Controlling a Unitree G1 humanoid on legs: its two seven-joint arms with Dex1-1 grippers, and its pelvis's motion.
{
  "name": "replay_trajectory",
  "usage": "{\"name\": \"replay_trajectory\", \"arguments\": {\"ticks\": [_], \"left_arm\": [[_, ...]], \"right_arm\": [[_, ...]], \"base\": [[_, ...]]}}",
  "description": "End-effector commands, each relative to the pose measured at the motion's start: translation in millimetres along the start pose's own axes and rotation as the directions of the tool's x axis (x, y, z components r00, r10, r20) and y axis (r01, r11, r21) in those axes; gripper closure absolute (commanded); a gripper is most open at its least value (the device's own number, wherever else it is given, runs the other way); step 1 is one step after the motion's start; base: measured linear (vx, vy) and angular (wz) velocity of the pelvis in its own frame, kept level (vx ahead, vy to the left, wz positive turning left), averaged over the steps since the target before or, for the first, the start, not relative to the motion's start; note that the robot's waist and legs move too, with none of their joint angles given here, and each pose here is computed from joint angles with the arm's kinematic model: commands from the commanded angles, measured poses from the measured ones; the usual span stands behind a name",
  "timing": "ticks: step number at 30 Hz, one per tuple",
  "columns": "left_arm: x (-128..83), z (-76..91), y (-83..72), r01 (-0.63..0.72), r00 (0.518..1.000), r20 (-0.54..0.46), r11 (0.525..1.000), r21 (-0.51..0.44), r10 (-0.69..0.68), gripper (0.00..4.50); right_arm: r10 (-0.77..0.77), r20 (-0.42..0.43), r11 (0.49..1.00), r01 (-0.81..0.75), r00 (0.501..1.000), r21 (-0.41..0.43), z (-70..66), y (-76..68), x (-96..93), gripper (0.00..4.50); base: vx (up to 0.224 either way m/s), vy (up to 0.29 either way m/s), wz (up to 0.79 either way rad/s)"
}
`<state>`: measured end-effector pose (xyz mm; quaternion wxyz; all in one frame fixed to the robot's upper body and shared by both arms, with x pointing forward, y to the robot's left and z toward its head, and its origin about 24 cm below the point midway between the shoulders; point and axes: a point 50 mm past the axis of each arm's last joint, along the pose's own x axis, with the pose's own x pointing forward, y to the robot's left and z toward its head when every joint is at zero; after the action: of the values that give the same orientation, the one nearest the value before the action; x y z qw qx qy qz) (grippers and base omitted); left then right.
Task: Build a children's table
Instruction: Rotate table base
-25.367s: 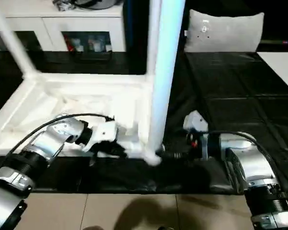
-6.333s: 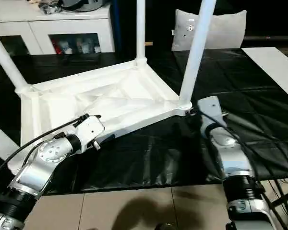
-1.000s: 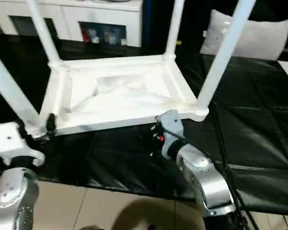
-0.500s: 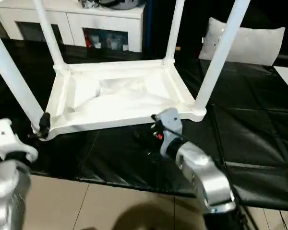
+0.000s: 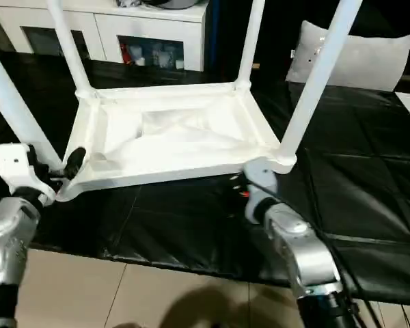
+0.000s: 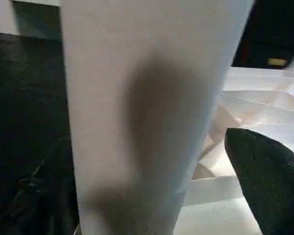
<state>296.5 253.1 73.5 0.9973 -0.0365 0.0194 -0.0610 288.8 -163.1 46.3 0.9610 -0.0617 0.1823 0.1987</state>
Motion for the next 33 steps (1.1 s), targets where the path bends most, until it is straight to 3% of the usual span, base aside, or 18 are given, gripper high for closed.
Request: {"name": "replay_trajectory", "arguments": {"ticks": [1, 2, 3, 7, 12, 13, 14, 17, 18, 20, 22, 23, 25, 26, 33], "left_arm": [[6, 13.9, -14.6, 0.194, 0.981, 0.036, 0.981, -0.031, -0.193, 0.09], [5, 16.3, -17.3, 0.239, 0.97, 0.041, 0.97, -0.045, -0.238, 0.09], [3, 18.6, -26.2, 0.364, 0.931, 0.033, 0.93, -0.048, -0.363, 0.09], [-2, 11.9, -48.4, 0.587, 0.808, -0.056, 0.81, -0.007, -0.586, 0.09], [-7, 9.2, -72.7, 0.726, 0.682, -0.077, 0.686, -0.05, -0.727, 0.09], [-7, 9.2, -72.7, 0.726, 0.682, -0.077, 0.686, -0.05, -0.727, 0.09], [-8, 9.2, -85.7, 0.771, 0.63, -0.069, 0.634, -0.066, -0.773, 0.09], [-6, 9.1, -101.4, 0.795, 0.601, -0.047, 0.602, -0.067, -0.798, 0.09], [-7, 10.5, -114.2, 0.824, 0.561, -0.021, 0.561, -0.08, -0.828, 0.09], [-9, 12.4, -123.9, 0.849, 0.523, 0.002, 0.521, -0.094, -0.852, 0.09], [-16, 17.4, -139.7, 0.893, 0.441, 0.039, 0.434, -0.12, -0.897, 0.09], [-23, 20.7, -150.0, 0.92, 0.379, 0.056, 0.369, -0.131, -0.924, 0.09], [-24, 21.1, -151.5, 0.924, 0.37, 0.058, 0.36, -0.131, -0.927, 0.09], [-31, 23.5, -161.6, 0.942, 0.318, 0.068, 0.306, -0.139, -0.946, 0.09], [-32, 25.5, -173.8, 0.95, 0.292, 0.079, 0.279, -0.141, -0.953, 0.09]], "right_arm": [[-0.057, -0.043, 0.998, 0.056, 0.997, -0.027, -2.6, -16.2, 0.7, 0.0], [-0.07, -0.052, 0.997, 0.069, 0.996, -0.036, -3.5, -19.8, 1.1, 0.0], [-0.092, -0.066, 0.995, 0.089, 0.994, -0.037, -5.2, -27.0, 2.8, 0.0], [-0.161, -0.134, 0.986, 0.154, 0.978, -0.06, -18.4, -48.3, 8.5, 0.0], [-0.208, -0.151, 0.978, 0.201, 0.966, -0.064, -19.2, -64.0, 11.3, 0.0], [-0.208, -0.151, 0.978, 0.201, 0.966, -0.064, -19.2, -64.0, 11.3, 0.0], [-0.208, -0.139, 0.977, 0.201, 0.968, -0.067, -15.4, -66.7, 14.3, 0.0], [-0.199, -0.126, 0.979, 0.191, 0.972, -0.072, -11.5, -65.7, 20.4, 0.0], [-0.179, -0.1, 0.982, 0.173, 0.979, -0.07, -7.3, -62.0, 27.3, 0.0], [-0.16, -0.076, 0.986, 0.156, 0.984, -0.056, -3.7, -57.6, 32.4, 0.0], [-0.102, -0.026, 0.994, 0.101, 0.994, -0.047, 4.9, -45.3, 40.7, 0.0], [-0.059, -0.001, 0.997, 0.059, 0.998, -0.053, 10.0, -36.5, 45.6, 0.0], [-0.052, 0.003, 0.997, 0.052, 0.999, -0.054, 10.8, -35.2, 46.3, 0.0], [0.0, 0.018, 0.998, 0.002, 1.0, -0.07, 14.9, -26.1, 51.3, 0.0], [0.057, 0.047, 0.994, -0.052, 0.997, -0.097, 23.2, -15.3, 60.5, 0.0]], "base": [[0.0, 0.0, 0.0], [0.0, 0.0, 0.0], [0.0, 0.0, 0.0], [0.0, 0.0, 0.0], [0.0, 0.0, 0.0], [0.0, 0.0, 0.0], [0.0, 0.0, 0.0], [0.0, 0.0, 0.0], [0.0, 0.0, 0.0], [0.0, 0.0, 0.0], [0.0, 0.0, 0.0], [0.0, 0.0, 0.0], [0.0, 0.0, 0.0], [0.0, 0.0, 0.0], [0.0, 0.0, 0.0]]}}
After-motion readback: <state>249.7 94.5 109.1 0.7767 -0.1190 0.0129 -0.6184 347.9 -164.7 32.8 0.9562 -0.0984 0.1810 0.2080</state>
